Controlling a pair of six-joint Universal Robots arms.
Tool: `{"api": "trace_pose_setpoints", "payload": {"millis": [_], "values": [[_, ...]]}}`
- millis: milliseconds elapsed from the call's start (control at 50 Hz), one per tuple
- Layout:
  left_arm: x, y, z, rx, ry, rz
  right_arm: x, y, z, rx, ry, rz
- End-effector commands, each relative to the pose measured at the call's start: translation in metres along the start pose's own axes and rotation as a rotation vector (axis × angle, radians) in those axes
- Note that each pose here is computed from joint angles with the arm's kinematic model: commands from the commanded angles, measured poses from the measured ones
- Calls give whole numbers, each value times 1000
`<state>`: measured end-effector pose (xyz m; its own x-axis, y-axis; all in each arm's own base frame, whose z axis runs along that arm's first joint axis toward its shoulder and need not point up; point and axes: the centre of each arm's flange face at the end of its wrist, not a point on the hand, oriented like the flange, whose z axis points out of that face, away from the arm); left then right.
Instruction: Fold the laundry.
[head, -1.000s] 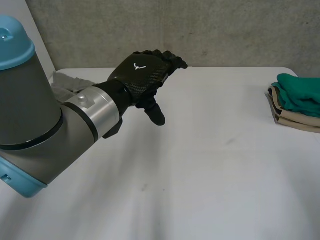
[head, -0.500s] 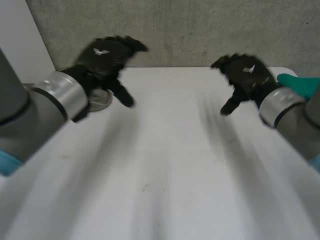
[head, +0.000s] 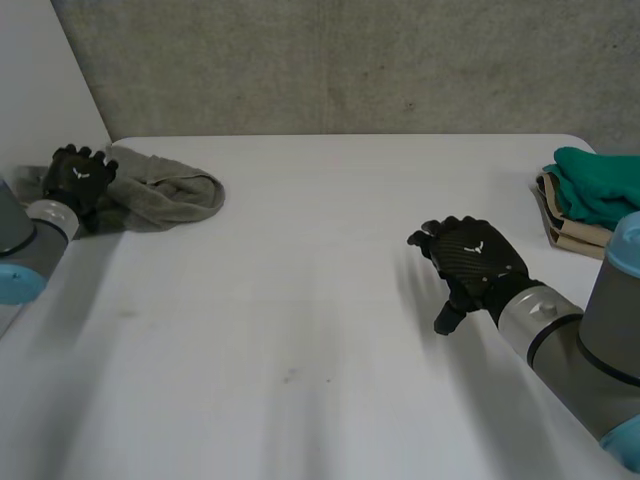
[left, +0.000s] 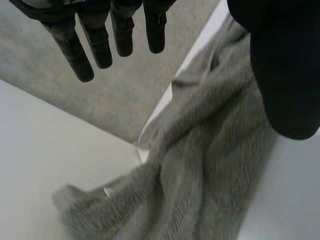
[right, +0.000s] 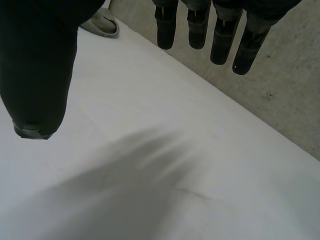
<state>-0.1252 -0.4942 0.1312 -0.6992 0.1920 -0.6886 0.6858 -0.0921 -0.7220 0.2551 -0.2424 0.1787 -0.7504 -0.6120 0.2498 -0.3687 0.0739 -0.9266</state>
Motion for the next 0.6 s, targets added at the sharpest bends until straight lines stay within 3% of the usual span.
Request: {"api": "trace_pose_setpoints", "payload": {"millis": [20, 460, 600], "values": [[-3, 20, 24, 29, -36, -1, -2, 6, -5, -16, -2, 6], [22, 41, 52, 140, 24, -42, -4, 10, -7, -8, 2, 4], [27, 36, 52, 140, 8, -110, -5, 10, -7, -7, -1, 3]]}}
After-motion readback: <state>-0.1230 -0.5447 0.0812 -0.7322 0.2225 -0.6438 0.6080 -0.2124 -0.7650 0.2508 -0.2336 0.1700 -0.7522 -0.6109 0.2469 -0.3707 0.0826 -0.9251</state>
